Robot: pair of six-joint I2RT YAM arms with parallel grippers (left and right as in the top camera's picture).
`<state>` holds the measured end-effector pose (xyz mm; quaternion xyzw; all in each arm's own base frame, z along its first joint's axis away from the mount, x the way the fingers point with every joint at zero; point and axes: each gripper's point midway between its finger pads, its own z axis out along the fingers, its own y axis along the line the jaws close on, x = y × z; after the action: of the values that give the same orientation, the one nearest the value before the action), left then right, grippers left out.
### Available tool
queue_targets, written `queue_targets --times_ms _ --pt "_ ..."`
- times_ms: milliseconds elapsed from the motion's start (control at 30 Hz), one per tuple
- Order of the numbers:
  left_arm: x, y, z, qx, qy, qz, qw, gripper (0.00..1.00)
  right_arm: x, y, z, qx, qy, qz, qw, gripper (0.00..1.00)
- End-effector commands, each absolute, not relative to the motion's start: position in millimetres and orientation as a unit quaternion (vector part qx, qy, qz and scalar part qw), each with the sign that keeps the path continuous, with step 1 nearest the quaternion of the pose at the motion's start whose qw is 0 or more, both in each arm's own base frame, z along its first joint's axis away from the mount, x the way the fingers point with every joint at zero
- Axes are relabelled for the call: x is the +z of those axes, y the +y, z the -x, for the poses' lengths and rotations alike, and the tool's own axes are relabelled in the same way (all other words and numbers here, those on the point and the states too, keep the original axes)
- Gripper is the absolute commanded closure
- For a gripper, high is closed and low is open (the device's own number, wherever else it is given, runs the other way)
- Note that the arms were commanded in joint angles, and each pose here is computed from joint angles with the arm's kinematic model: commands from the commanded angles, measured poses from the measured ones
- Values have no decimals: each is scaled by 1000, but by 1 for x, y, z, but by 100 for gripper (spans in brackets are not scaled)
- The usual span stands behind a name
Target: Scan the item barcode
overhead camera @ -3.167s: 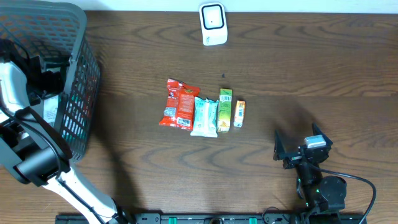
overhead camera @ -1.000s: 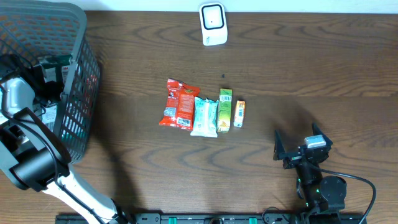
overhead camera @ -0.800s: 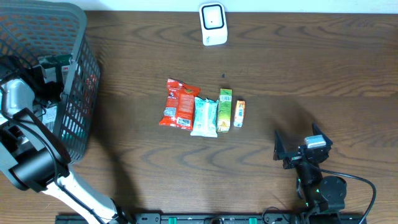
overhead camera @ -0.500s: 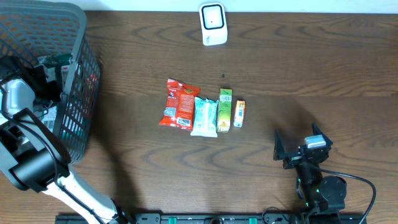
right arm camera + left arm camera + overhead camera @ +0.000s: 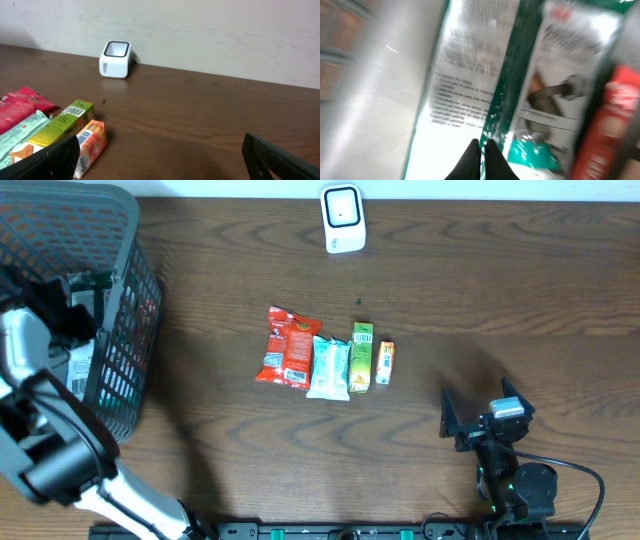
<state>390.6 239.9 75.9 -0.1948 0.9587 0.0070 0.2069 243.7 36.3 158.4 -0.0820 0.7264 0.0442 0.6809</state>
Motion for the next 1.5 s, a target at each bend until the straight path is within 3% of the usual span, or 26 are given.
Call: queue_targets --times_ms 0,600,900,1100,1467 --pt "142 243 -394 36 940 196 277 92 158 34 -244 45 728 74 681 1" --pt "332 213 -353 78 840 234 483 93 158 34 -244 45 728 74 681 1" --pt "409 152 -321 4 791 195 579 93 158 34 -244 45 728 74 681 1" --pt "424 103 -306 -56 789 161 590 93 158 34 -244 45 728 74 681 1" --pt "380 8 -293 -166 853 105 483 93 158 34 -244 45 728 74 681 1"
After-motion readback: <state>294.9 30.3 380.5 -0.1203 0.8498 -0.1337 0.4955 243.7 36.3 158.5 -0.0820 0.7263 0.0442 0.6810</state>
